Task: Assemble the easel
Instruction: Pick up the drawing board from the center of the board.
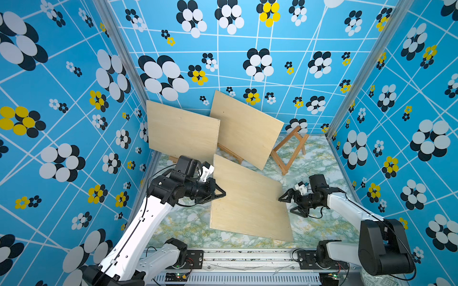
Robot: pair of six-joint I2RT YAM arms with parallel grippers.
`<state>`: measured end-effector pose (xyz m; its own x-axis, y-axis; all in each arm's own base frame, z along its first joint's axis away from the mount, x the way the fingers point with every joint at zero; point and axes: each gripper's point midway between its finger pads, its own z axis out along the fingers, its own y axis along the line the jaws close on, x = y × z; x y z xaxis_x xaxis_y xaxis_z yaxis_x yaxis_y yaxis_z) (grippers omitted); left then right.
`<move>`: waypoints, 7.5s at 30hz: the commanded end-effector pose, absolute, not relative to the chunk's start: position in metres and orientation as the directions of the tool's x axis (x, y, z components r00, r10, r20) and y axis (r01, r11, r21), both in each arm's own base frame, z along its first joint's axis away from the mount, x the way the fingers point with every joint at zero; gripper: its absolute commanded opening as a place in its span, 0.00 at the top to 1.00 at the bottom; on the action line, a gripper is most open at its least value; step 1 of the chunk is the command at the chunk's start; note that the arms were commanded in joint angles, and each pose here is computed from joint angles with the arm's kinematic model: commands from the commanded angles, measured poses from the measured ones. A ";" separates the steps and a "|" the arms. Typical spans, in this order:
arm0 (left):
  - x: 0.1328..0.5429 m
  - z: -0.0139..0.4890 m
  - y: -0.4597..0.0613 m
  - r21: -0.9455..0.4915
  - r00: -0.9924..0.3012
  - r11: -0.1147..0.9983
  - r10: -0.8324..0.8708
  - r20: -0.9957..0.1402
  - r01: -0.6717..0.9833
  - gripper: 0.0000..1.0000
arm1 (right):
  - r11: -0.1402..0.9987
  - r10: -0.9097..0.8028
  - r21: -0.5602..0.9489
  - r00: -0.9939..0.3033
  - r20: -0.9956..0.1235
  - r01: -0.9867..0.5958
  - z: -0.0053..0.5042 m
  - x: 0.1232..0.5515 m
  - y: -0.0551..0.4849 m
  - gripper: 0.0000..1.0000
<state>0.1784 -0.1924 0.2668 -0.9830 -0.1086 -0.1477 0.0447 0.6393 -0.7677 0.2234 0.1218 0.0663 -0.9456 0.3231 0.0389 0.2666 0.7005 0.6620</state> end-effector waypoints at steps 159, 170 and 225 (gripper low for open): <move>0.228 0.469 -0.099 -0.303 -0.037 0.676 -0.379 -0.925 0.672 0.04 | 0.220 -0.302 -0.004 -0.064 -0.951 -0.976 0.310 0.236 0.218 1.00; 0.204 0.471 -0.108 -0.260 0.035 0.595 -0.437 -0.899 0.760 0.01 | 0.304 -0.201 -0.005 -0.058 -0.978 -0.953 0.270 0.223 0.211 1.00; 0.236 0.417 -0.203 -0.207 -0.137 0.366 -0.208 -0.968 0.907 0.15 | 0.261 -0.093 0.081 -0.108 -0.990 -0.962 0.247 0.195 0.223 0.71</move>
